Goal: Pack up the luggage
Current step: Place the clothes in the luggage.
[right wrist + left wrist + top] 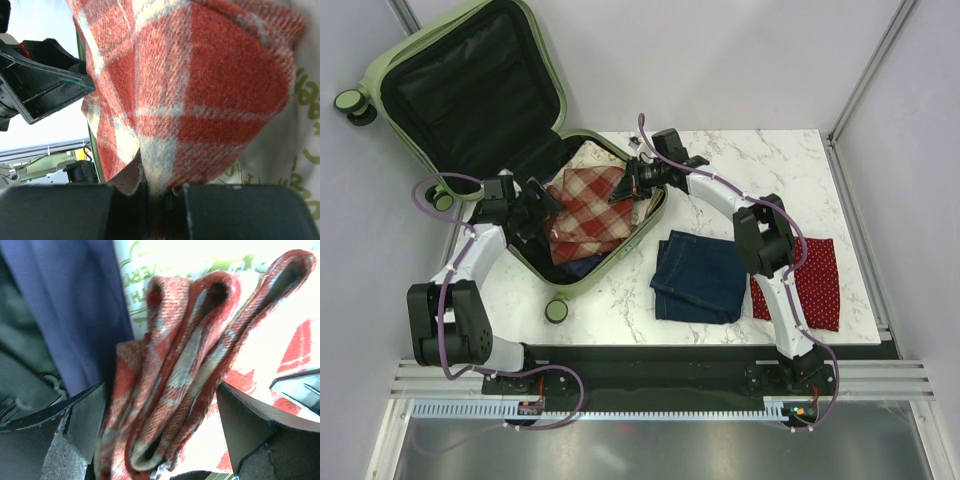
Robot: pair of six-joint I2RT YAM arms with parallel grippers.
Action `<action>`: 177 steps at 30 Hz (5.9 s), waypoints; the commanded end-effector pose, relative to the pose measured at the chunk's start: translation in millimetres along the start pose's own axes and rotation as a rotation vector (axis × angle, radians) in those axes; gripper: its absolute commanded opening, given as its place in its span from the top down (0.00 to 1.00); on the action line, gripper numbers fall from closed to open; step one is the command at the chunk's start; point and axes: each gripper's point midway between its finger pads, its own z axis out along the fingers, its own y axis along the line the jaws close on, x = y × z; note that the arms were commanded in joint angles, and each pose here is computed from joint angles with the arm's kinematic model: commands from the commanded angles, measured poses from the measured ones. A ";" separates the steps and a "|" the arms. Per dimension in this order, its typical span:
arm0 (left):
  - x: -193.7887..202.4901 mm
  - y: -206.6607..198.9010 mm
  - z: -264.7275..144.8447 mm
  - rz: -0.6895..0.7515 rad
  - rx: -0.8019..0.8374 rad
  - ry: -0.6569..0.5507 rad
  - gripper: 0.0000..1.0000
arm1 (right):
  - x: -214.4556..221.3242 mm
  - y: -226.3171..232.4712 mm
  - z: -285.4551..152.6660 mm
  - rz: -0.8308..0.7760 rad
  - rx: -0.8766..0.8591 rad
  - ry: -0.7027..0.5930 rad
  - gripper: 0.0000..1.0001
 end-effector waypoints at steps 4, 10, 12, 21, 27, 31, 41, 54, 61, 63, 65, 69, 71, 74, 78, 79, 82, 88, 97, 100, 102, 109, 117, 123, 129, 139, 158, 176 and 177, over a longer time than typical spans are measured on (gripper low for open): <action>-6.5 -19.3 6.7 -0.001 0.117 -0.019 0.07 | -8.5 27.3 -22.3 -0.066 -0.026 -0.028 1.00; -3.1 -31.0 7.6 -0.010 0.200 -0.012 0.21 | -4.6 23.9 -21.1 -0.059 -0.020 -0.020 1.00; -4.1 -35.6 5.4 -0.010 0.223 -0.013 0.32 | -3.7 23.2 -21.1 -0.059 -0.018 -0.018 1.00; -8.6 -61.1 -6.2 0.024 0.343 -0.013 0.98 | -2.5 38.5 -22.6 -0.084 -0.033 -0.020 0.96; -28.0 -77.9 -27.0 0.121 0.381 -0.100 0.98 | 0.1 52.9 -24.2 -0.104 -0.047 -0.020 0.44; -40.3 -83.6 -35.9 0.176 0.386 -0.156 0.98 | 3.7 52.7 -23.8 -0.101 -0.040 -0.017 0.16; -63.6 -84.0 -45.1 0.310 0.301 -0.219 0.98 | 14.3 51.6 -35.1 -0.101 -0.009 -0.024 0.02; -101.8 -50.5 -23.9 0.458 0.035 -0.232 0.98 | 30.2 47.3 -59.2 -0.120 0.070 -0.049 0.02; -100.8 -34.4 -5.2 0.596 -0.008 -0.128 0.98 | 30.2 47.5 -76.9 -0.145 0.122 -0.066 0.02; -101.0 -29.7 -1.1 0.664 -0.020 -0.103 0.98 | 33.0 45.3 -79.3 -0.145 0.132 -0.064 0.02; -103.4 -27.2 -4.7 0.723 -0.030 -0.095 0.98 | 35.3 43.5 -80.9 -0.146 0.142 -0.062 0.02; -106.5 -26.4 -18.5 0.790 -0.034 -0.115 0.98 | 39.7 41.5 -85.5 -0.147 0.158 -0.063 0.02; -105.4 -22.3 -21.5 0.843 -0.041 -0.111 0.98 | 40.5 41.5 -87.1 -0.146 0.160 -0.062 0.02; -104.7 -18.4 -24.5 0.894 -0.049 -0.091 0.98 | 41.4 42.2 -88.5 -0.148 0.162 -0.061 0.02; -113.9 -14.8 -28.0 0.959 -0.088 -0.087 0.98 | 43.2 43.5 -90.7 -0.149 0.164 -0.057 0.02; -116.6 -14.1 -28.4 0.967 -0.094 -0.090 0.98 | 44.0 43.6 -91.3 -0.149 0.165 -0.056 0.02; -126.0 -12.2 -26.3 0.977 -0.100 -0.091 0.98 | 47.6 42.4 -93.5 -0.151 0.171 -0.054 0.02; -149.1 -11.1 -15.2 1.037 -0.138 -0.079 0.98 | 58.0 35.1 -95.0 -0.134 0.188 -0.035 0.02; -149.5 8.9 17.5 1.109 -0.151 0.016 0.98 | 62.6 28.2 -94.1 -0.115 0.207 -0.021 0.02; -152.8 18.5 21.9 1.130 -0.167 0.033 0.98 | 63.5 25.0 -91.4 -0.106 0.209 -0.010 0.02; -151.8 22.2 22.3 1.131 -0.148 0.041 0.98 | 65.3 22.5 -88.6 -0.095 0.209 0.001 0.02; -161.7 33.1 11.6 1.125 -0.152 0.025 0.98 | 71.3 15.1 -84.1 -0.074 0.205 0.032 0.02; -163.4 37.4 18.6 1.116 -0.133 0.043 0.98 | 74.9 9.2 -80.1 -0.071 0.205 0.065 0.02; -168.6 42.8 36.5 1.104 -0.129 0.068 0.98 | 75.5 10.0 -81.3 -0.072 0.213 0.068 0.02; -165.2 49.8 53.9 1.088 -0.120 0.102 0.98 | 76.2 7.3 -84.7 -0.064 0.238 0.064 0.02; -178.5 58.1 71.0 1.021 -0.195 0.093 0.83 | 75.4 2.1 -80.2 -0.040 0.247 0.070 0.02; -241.2 29.4 -37.6 0.876 -0.493 -0.238 0.09 | 73.8 18.0 -97.6 -0.108 0.254 0.038 0.02; -81.7 -126.1 3.9 0.736 0.072 -0.080 0.09 | 66.5 30.0 -106.0 -0.142 0.255 -0.013 0.02; -70.4 -122.9 11.9 0.716 0.084 -0.047 0.09 | 67.5 30.8 -106.0 -0.139 0.254 -0.012 0.02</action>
